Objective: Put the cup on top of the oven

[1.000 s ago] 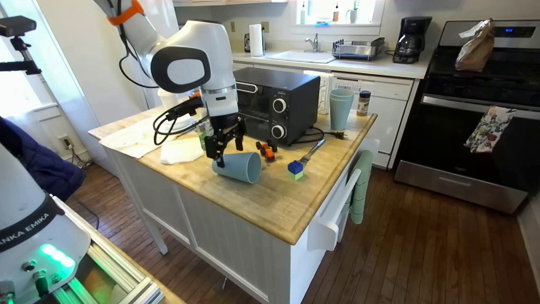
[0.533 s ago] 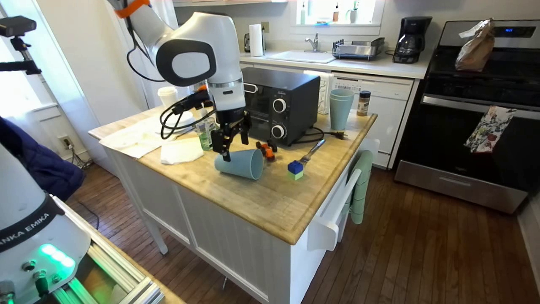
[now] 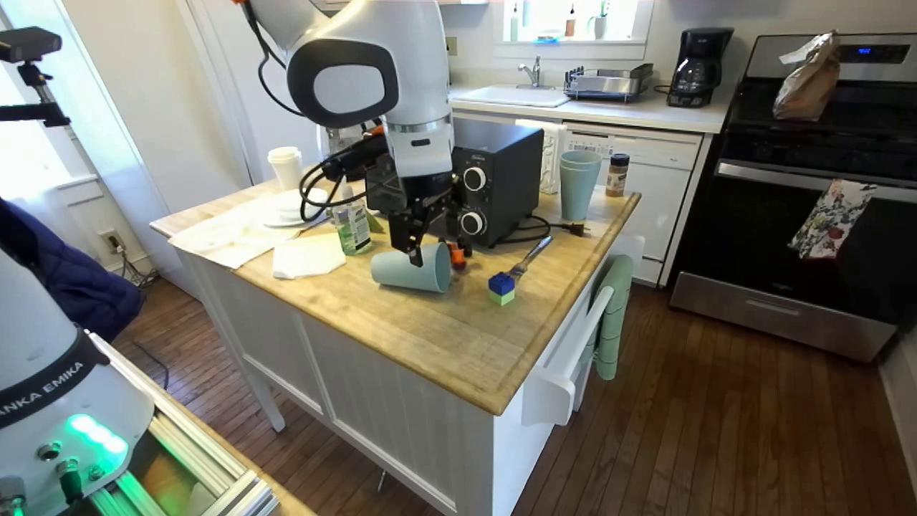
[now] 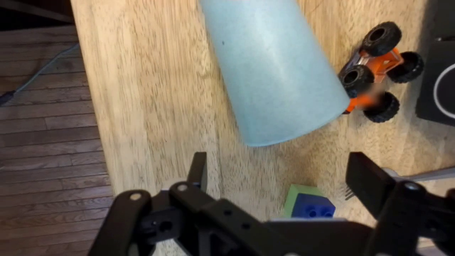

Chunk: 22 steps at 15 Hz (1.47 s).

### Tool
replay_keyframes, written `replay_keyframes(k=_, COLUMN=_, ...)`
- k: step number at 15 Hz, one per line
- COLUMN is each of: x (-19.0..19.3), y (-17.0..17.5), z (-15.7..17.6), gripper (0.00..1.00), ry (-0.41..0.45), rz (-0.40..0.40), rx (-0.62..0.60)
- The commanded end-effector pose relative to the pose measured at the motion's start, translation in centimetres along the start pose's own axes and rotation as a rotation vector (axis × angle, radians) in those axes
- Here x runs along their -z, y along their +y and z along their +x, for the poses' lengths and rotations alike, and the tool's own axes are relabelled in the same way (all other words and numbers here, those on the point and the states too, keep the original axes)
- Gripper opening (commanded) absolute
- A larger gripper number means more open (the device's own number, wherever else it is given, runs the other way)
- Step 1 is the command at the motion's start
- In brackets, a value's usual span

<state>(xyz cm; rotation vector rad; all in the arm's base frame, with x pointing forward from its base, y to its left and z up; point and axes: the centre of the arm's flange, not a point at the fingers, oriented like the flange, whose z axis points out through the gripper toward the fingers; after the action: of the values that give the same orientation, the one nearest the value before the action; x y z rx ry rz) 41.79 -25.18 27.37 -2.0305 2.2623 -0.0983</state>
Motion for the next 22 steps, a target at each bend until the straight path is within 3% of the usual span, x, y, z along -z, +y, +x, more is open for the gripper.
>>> replay_keyframes(k=1, x=-0.1, y=-0.2, z=2.7, gripper=1.0, ry=-0.127, rz=-0.033, rx=-0.077)
replay_keyframes(k=6, x=-1.3, y=-0.3, z=4.6, gripper=1.0, ry=-0.311, rz=-0.072, rx=-0.116)
replay_keyframes(k=19, x=-6.0, y=-1.0, z=6.1, gripper=1.0, ry=-0.442, rz=-0.152, rx=-0.229)
replay_keyframes(k=20, x=-6.4, y=-1.1, z=6.1, gripper=0.96, ry=-0.455, rz=-0.157, rx=-0.242)
replay_keyframes(k=21, x=-6.6, y=-1.1, z=6.1, gripper=0.75, ry=-0.472, rz=-0.164, rx=-0.25)
replay_keyframes(k=22, x=-6.8, y=-1.1, z=6.0, gripper=0.71, ry=-0.493, rz=-0.173, rx=-0.259)
